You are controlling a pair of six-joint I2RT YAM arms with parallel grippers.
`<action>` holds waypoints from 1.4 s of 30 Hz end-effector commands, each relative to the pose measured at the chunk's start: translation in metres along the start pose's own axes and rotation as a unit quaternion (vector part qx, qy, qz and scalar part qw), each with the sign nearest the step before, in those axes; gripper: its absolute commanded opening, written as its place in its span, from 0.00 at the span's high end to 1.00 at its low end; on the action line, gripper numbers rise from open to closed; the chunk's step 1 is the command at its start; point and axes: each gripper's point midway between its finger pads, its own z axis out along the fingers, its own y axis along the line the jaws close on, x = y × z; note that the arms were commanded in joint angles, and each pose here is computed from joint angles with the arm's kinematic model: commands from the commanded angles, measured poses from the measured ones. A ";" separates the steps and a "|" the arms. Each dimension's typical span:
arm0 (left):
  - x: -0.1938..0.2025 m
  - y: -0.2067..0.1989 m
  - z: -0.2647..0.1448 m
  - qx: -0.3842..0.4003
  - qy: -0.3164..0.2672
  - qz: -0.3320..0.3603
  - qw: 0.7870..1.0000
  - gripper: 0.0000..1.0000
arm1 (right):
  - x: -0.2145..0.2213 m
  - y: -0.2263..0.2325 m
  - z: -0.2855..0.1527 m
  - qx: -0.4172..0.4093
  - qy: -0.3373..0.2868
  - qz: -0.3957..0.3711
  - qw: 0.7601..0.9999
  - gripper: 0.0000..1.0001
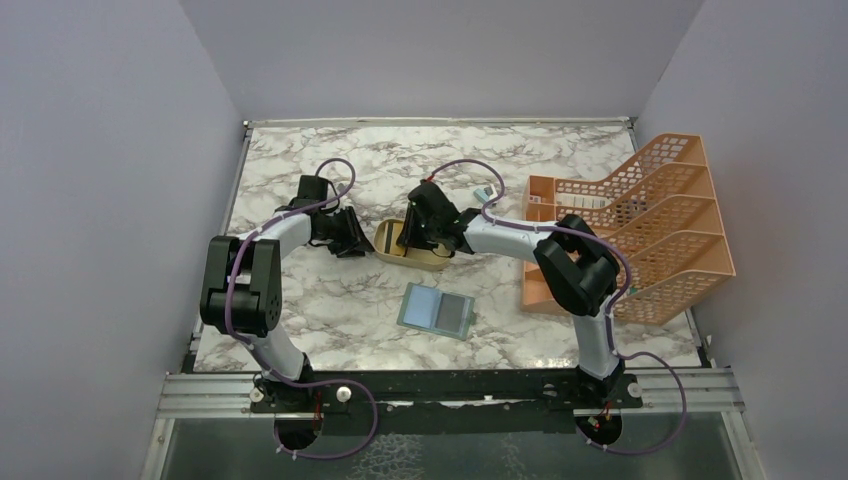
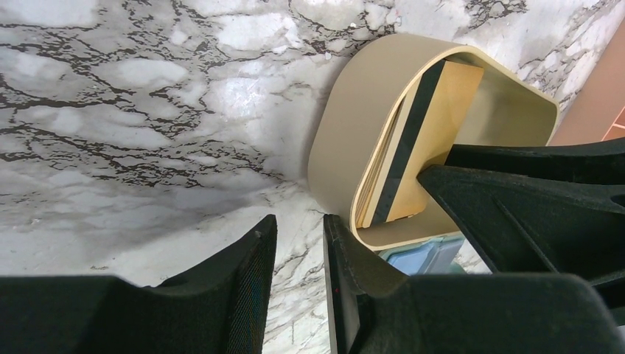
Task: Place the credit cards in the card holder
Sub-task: Pick up the credit card from the storage box.
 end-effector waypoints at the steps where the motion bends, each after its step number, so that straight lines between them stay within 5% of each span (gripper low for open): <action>1: -0.003 -0.007 -0.005 0.013 -0.014 0.018 1.000 0.67 | 0.004 -0.019 -0.004 0.039 -0.004 -0.021 0.999 0.73; 15: -0.005 -0.007 -0.005 0.011 -0.017 0.022 1.000 0.66 | 0.005 -0.024 -0.006 0.051 -0.002 -0.024 0.998 0.69; 42: -0.010 -0.006 -0.016 -0.005 -0.040 0.031 0.999 0.63 | -0.005 -0.019 -0.028 0.044 -0.020 -0.029 0.998 0.88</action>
